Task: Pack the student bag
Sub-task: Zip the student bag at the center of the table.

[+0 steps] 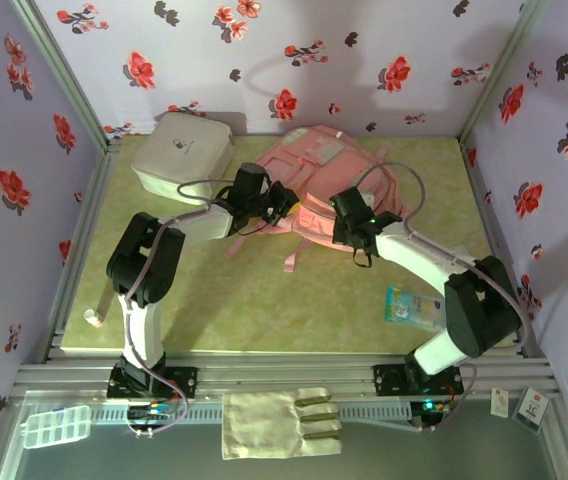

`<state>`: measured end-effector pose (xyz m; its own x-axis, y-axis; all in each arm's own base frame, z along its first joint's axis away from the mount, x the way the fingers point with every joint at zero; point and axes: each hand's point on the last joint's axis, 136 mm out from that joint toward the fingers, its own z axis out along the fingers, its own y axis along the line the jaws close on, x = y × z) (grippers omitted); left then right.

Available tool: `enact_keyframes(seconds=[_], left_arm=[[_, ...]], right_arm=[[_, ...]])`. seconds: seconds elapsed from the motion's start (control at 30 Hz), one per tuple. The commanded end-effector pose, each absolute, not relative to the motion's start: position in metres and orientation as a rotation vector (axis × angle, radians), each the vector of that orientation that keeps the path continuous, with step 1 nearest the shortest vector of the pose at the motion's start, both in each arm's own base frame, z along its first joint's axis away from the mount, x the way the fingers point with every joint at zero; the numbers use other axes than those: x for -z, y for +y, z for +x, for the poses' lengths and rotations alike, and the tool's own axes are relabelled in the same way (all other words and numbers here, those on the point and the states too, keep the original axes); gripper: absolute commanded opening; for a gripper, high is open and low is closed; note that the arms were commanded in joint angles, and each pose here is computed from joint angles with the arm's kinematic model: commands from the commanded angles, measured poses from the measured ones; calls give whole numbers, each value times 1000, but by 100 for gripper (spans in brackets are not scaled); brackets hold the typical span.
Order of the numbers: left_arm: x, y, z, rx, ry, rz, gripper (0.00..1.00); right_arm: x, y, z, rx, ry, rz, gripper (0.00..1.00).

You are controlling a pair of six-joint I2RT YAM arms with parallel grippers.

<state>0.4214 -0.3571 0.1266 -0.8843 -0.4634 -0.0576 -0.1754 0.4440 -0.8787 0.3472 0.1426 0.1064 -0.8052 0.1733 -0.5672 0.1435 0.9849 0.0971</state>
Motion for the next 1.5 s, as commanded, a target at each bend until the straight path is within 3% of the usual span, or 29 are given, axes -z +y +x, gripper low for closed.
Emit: enact_keyframes(seconds=[0.0, 0.1, 0.33, 0.57, 1.0, 1.2, 1.47], left_arm=[[-134, -336, 433, 1355, 2384, -477, 1], [-132, -334, 426, 1319, 2422, -395, 8], [-138, -308, 409, 1189, 2438, -292, 43], [-155, -279, 383, 1154, 2375, -355, 58], [-148, -282, 380, 1364, 2273, -552, 57], [-142, -294, 391, 1408, 2282, -545, 46], [-136, -295, 400, 1374, 2293, -535, 22]], right_arm=[[-107, 84, 340, 144, 2501, 340, 6], [-110, 103, 341, 64, 2530, 248, 2], [-122, 198, 340, -243, 2546, -138, 0], [-136, 270, 337, -471, 2512, -321, 0], [-144, 331, 328, -676, 2485, -409, 0], [-144, 334, 324, -709, 2483, -402, 0], [-136, 318, 322, -615, 2500, -381, 0]])
